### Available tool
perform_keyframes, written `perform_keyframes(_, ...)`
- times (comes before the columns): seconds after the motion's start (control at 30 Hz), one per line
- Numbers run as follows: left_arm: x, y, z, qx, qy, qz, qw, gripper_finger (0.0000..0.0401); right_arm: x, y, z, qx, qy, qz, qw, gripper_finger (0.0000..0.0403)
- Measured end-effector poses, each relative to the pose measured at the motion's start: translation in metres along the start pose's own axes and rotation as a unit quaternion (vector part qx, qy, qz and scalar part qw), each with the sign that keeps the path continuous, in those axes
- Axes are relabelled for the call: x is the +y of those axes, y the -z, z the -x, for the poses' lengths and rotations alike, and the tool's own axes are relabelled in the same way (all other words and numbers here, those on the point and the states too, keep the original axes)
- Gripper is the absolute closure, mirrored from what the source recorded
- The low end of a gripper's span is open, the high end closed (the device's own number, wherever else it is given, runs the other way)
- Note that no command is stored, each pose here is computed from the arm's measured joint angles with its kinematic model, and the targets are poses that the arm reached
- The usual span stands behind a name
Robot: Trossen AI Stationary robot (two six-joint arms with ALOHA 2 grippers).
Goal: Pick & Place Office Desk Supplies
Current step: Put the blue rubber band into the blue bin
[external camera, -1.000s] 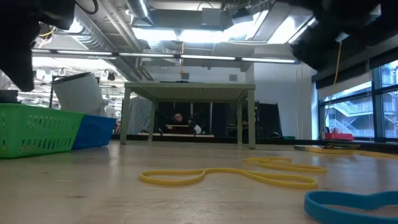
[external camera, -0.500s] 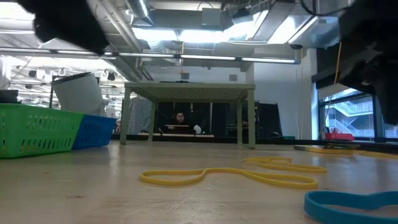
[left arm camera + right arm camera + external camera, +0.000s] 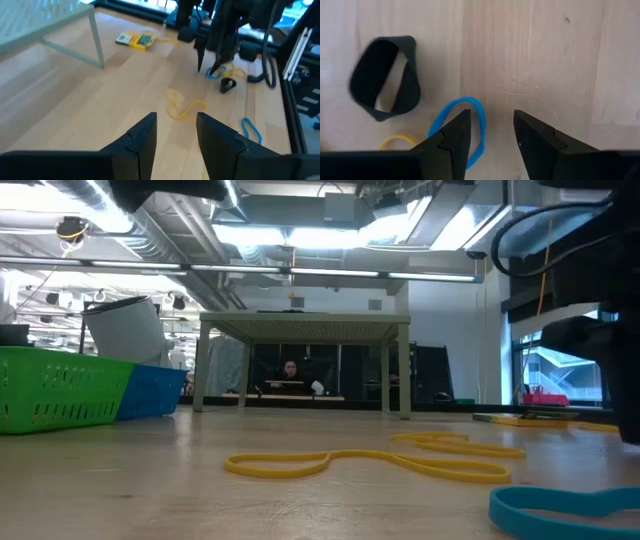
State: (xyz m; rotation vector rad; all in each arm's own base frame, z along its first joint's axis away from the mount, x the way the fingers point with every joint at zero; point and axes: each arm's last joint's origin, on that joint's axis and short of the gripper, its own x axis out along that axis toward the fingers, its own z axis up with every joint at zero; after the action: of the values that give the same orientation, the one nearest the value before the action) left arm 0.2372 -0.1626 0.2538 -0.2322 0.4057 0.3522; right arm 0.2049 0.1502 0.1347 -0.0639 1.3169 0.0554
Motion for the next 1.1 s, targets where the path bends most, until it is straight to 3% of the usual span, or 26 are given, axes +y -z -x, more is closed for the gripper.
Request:
perform_keyframes(0.3,0.004,-0.006,-0.007,-0.010,-0.009,0.009,1.000,0.0269,0.001,0.000,-0.008,0.010,0.016,0.035,0.999,0.0257)
perform_keyframes(0.43,0.005,-0.007,-0.008,-0.011,-0.010,0.011,1.000,0.0269,0.001,-0.001,-0.009,0.009,0.015,0.035,0.999,0.0292)
perform_keyframes(0.63,0.003,-0.009,-0.008,-0.017,-0.005,0.018,1.000,0.0269,0.002,-0.001,-0.009,0.009,0.007,0.035,0.999,0.0388)
perform_keyframes(0.87,0.002,-0.010,-0.008,-0.022,-0.002,-0.004,1.000,0.0269,-0.004,0.001,0.004,0.015,0.033,0.066,0.997,0.0384)
perform_keyframes(1.1,0.004,-0.012,-0.011,-0.024,-0.007,-0.011,1.000,0.0269,-0.012,-0.021,0.055,-0.149,0.087,0.060,0.983,0.0394)
